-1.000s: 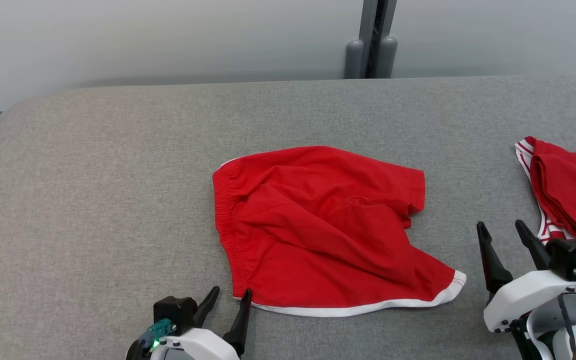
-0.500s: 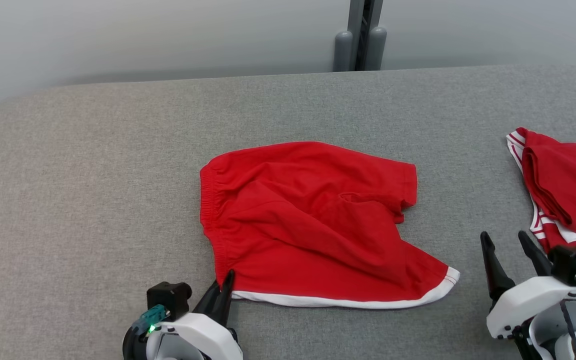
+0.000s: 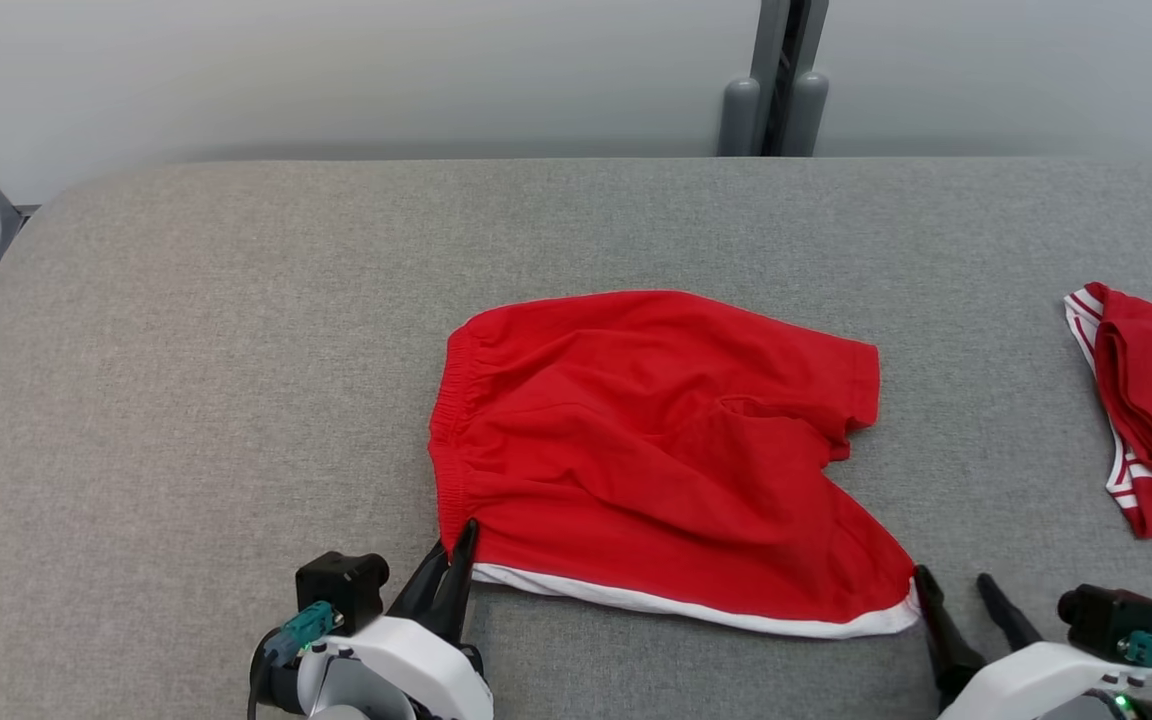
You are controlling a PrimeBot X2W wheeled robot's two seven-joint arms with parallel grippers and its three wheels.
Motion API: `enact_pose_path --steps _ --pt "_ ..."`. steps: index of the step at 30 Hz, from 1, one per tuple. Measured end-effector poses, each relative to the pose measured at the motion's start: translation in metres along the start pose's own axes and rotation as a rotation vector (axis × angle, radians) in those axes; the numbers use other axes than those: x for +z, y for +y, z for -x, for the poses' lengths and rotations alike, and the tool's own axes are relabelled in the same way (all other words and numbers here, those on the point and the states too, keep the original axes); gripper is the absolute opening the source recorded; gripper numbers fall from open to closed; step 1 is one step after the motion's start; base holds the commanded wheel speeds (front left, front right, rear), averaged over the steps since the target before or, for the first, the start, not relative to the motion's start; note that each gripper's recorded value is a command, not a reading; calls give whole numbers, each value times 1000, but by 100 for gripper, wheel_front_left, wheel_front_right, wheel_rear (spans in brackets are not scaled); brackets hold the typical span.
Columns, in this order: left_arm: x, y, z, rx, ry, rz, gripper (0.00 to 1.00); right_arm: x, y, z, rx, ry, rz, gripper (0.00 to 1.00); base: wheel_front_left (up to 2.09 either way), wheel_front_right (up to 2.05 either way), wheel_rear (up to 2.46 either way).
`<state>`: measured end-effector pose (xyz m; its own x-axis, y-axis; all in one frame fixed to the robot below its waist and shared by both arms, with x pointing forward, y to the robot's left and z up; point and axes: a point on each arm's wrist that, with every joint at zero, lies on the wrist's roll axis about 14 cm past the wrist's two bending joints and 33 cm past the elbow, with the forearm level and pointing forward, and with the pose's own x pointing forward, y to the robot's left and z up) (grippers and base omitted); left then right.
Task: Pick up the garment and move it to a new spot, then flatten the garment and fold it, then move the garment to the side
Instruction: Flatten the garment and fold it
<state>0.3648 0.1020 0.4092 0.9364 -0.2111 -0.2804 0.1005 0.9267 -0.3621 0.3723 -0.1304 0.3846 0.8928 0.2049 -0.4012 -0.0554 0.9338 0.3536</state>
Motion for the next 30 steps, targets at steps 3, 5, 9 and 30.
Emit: enact_pose_path --steps 3,5,9,30 --pt "1 1 1 4 -3 -1 0 -8 7 0 19 14 -42 100 0 0 0" --pt "1 1 0 3 -5 -1 0 -12 8 0 22 25 -46 100 0 0 0" --pt "2 0 0 0 -3 -3 0 -18 16 -2 44 46 -69 100 0 0 0" --pt "-1 1 0 3 10 0 0 -18 27 -12 74 49 -113 0 0 0 0"
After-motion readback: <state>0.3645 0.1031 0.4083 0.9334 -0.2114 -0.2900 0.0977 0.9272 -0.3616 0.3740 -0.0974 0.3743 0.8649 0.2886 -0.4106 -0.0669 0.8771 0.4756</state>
